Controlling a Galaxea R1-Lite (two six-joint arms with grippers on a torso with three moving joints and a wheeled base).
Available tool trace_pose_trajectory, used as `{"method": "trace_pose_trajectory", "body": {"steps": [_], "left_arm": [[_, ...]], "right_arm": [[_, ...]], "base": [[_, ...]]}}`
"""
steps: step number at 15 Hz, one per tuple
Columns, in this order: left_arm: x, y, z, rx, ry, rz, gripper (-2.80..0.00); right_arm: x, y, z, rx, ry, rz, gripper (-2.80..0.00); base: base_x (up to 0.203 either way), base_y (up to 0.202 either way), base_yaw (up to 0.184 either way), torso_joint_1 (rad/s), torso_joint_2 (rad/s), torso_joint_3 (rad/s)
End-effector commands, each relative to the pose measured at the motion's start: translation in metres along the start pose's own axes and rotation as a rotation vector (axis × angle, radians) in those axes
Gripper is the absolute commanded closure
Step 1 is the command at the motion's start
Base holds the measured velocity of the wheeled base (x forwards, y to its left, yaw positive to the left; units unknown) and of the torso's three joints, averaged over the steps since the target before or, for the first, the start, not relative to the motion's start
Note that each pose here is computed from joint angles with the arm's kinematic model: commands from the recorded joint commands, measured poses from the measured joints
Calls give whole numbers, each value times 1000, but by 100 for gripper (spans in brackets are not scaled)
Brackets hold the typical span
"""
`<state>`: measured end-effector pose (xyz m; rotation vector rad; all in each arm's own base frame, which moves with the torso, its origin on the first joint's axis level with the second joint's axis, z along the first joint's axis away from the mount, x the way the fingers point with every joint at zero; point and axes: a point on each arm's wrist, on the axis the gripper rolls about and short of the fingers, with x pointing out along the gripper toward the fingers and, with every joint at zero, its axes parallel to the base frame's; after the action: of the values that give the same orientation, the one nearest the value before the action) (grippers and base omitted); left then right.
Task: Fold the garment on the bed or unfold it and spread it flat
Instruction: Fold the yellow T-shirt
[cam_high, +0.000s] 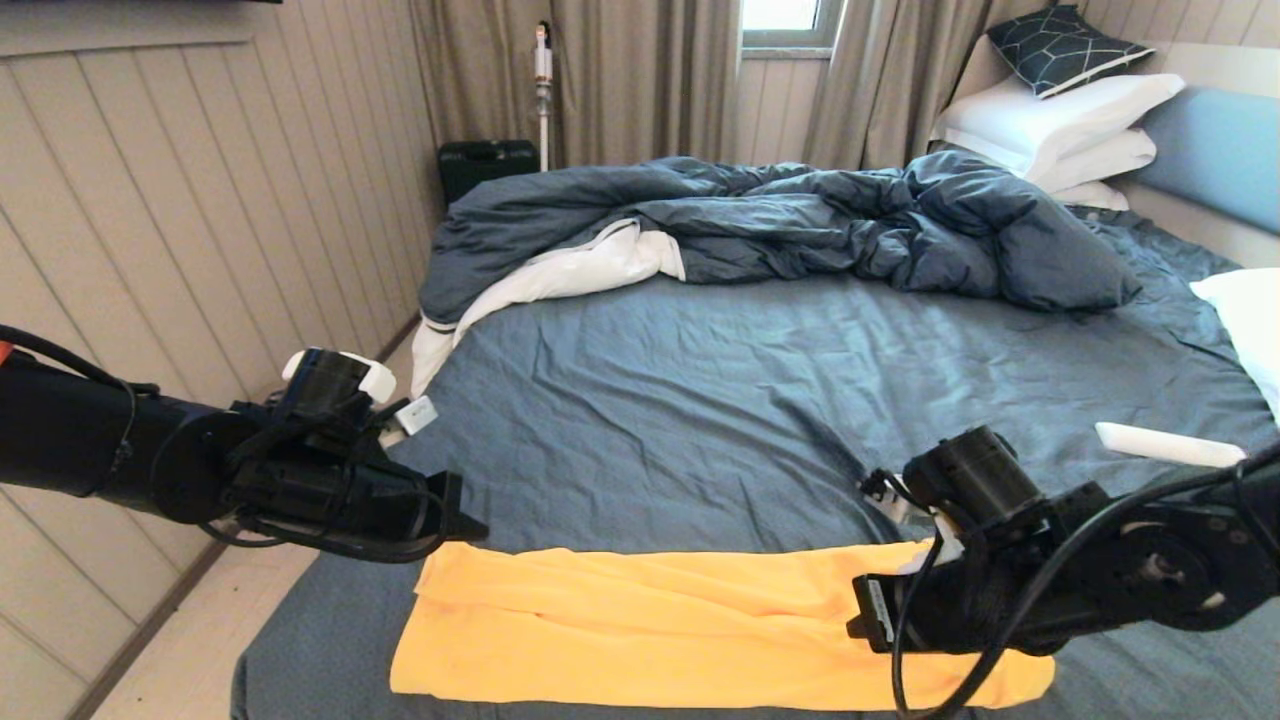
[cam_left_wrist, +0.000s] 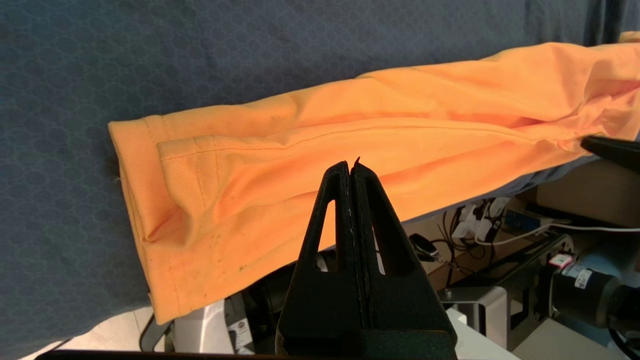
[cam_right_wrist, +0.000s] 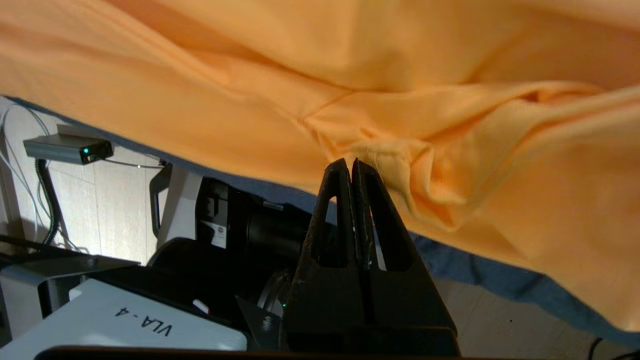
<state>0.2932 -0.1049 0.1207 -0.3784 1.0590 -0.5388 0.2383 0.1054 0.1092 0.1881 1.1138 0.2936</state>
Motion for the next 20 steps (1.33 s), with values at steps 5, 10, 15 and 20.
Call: {"method": "trace_pose_trajectory", "body": {"steps": [5,10,15,20], "left_arm": [[-9,-6,-2,7,-16,-12,0],[-14,-8,-2,11,-29,-17,0],[-13,-7,-3,8,-24,-16,0],[-11,-6,-2,6,-19,-15,0]], "right_arm": [[3,5,13,-2,-32,17,0],[20,6,33,15,-38,3,0],[9,-3,7,15,-9,-37,0],[-8,-11,-20,1,6,-49,0]], "base": [[0,0,0,0,0,0],[0,0,0,0,0,0],[0,0,0,0,0,0],[0,0,0,0,0,0]]}}
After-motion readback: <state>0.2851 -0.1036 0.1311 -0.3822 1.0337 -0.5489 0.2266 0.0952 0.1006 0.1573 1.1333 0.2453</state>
